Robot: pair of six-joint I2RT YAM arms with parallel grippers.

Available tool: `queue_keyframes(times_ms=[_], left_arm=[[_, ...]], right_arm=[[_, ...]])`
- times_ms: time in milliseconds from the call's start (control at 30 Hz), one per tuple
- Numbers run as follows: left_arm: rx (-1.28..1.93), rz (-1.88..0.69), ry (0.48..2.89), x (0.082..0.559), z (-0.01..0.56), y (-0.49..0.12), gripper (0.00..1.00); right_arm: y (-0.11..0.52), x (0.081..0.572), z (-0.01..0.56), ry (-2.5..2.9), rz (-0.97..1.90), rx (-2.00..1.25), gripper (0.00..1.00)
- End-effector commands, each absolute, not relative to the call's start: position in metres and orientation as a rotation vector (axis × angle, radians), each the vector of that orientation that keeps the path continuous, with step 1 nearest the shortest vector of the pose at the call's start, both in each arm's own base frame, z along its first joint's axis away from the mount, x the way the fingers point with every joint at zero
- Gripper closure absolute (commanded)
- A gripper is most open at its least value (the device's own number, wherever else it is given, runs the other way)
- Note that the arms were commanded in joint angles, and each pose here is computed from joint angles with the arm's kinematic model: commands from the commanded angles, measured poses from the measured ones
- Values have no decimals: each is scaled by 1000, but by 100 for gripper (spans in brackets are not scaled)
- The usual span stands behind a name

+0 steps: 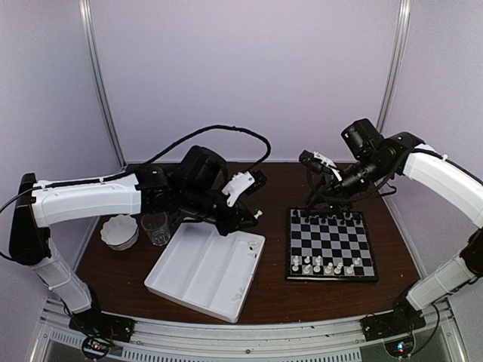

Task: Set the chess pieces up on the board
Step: Pass from the left arm to the right

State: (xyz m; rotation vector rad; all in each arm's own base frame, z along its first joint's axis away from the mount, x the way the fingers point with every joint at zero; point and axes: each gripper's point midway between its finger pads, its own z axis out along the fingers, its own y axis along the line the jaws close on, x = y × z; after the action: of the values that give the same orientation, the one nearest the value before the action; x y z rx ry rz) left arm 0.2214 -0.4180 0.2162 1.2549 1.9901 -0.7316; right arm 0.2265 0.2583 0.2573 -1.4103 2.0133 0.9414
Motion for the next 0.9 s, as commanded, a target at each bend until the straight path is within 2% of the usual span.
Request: queue_keyframes(times_ms=[0, 400, 867], left_arm=[[1164, -892, 1808, 218, 260, -433, 90], [1098, -1033, 1661, 206, 284, -441, 90], [1057, -1140, 1598, 201, 291, -447, 89]], right_arm=[[272, 233, 277, 1985, 1058, -1356, 49], [289, 247, 296, 1989, 1178, -1272, 46], [292, 244, 295, 1996, 1249, -1219, 45]])
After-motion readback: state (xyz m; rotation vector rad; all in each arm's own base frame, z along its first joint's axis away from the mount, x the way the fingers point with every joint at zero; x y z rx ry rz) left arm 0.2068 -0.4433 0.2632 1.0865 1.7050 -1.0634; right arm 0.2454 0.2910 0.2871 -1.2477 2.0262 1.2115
